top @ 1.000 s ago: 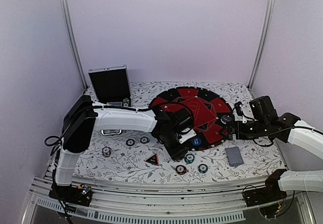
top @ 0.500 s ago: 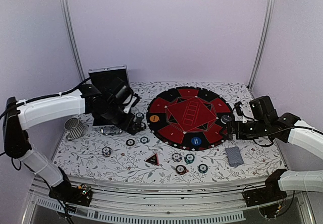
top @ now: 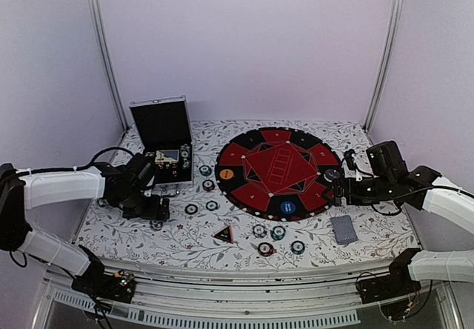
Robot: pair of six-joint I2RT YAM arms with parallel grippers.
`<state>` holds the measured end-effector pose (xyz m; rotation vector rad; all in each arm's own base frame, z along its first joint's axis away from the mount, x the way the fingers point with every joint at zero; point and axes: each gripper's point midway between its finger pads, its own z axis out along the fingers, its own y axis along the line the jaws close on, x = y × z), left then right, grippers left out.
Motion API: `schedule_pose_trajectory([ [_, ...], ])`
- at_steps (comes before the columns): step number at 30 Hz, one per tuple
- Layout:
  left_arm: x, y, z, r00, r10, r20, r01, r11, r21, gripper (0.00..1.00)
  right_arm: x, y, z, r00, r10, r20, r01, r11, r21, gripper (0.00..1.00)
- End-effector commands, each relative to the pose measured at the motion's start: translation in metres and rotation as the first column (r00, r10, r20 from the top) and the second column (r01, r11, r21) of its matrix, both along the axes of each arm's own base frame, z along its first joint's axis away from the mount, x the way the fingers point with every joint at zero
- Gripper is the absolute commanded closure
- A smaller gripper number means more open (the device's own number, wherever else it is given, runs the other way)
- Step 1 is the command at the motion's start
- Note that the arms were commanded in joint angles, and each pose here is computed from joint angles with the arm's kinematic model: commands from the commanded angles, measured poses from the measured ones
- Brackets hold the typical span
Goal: Distribute texas hold em gaming equipment
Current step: Pick up the pile of poker chips from the pile of poker chips.
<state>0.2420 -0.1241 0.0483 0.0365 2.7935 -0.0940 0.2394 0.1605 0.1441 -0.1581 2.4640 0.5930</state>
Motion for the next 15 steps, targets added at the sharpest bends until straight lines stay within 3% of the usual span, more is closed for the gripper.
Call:
schedule_pose_trajectory([
  [1,0.002,-0.003,-0.022,0.999,0.039,-0.016,-0.040,0.998,-0.047,0.02,0.001,0.001,0.004,1.000,0.004,0.025,-0.005,1.000,0.014,0.01],
  [4,-0.001,-0.004,-0.030,0.998,0.054,-0.021,-0.055,0.996,-0.065,0.03,0.001,0.001,0.003,1.000,0.004,0.025,-0.004,1.000,0.012,0.01],
  [12,-0.017,0.005,-0.039,0.996,0.073,-0.060,-0.076,0.996,-0.051,0.34,0.001,0.001,0.002,1.000,0.003,0.023,-0.003,1.000,0.010,0.01],
  [15,-0.020,0.008,-0.041,0.995,0.072,-0.062,-0.075,0.996,-0.039,0.42,0.001,0.000,0.001,1.000,0.001,0.019,-0.001,1.000,0.009,0.01],
])
